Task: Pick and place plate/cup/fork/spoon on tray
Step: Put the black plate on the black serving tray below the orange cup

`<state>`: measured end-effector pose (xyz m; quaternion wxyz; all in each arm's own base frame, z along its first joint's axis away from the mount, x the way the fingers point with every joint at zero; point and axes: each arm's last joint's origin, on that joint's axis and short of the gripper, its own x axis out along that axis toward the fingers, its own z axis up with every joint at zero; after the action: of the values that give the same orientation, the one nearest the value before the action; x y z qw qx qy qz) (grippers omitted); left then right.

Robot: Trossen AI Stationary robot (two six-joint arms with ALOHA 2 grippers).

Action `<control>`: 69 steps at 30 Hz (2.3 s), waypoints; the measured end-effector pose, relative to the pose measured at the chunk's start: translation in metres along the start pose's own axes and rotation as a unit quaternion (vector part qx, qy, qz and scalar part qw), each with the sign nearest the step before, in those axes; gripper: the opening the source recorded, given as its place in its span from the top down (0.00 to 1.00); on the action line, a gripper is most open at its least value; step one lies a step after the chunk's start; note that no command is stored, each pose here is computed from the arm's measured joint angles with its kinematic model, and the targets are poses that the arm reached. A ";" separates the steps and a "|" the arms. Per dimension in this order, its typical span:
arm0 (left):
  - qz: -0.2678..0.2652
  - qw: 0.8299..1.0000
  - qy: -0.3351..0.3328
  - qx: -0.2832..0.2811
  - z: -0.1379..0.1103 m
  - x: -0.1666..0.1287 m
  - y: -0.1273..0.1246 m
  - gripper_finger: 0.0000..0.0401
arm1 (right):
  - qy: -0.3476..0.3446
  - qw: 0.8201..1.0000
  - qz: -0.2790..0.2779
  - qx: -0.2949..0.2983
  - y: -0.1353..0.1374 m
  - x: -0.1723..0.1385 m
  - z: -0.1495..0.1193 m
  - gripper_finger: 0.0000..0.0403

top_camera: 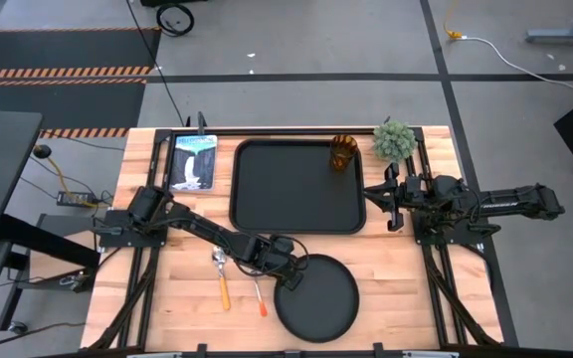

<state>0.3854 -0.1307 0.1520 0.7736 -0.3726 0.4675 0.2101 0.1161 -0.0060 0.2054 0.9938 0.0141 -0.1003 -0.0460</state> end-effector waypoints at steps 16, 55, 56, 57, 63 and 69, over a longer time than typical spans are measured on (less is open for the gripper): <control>0.010 0.994 -0.054 0.093 0.034 -0.070 0.006 0.97 | -0.011 1.000 -0.001 0.014 0.000 0.000 0.002 0.84; 0.067 0.986 -0.126 0.089 0.153 -0.064 0.143 0.96 | -0.013 0.998 -0.051 0.020 -0.007 0.003 0.002 0.84; 0.068 0.985 -0.128 0.089 0.153 -0.063 0.144 0.96 | -0.012 0.998 -0.051 0.020 -0.007 0.003 0.001 0.84; 0.070 0.986 -0.126 0.088 0.153 -0.063 0.144 0.96 | -0.011 0.998 -0.051 0.020 -0.007 0.003 0.001 0.84; 0.071 0.986 -0.123 0.091 0.151 -0.062 0.143 0.96 | -0.003 0.998 -0.053 0.020 -0.008 0.005 -0.001 0.84; 0.073 0.986 -0.119 0.093 0.150 -0.062 0.142 0.96 | 0.004 0.998 -0.065 0.019 -0.008 0.006 -0.003 0.84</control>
<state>0.3449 0.0769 0.1952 0.8374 -0.2366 0.4156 0.2647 0.1219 -0.0147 0.2035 0.9887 0.0397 -0.0959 -0.1085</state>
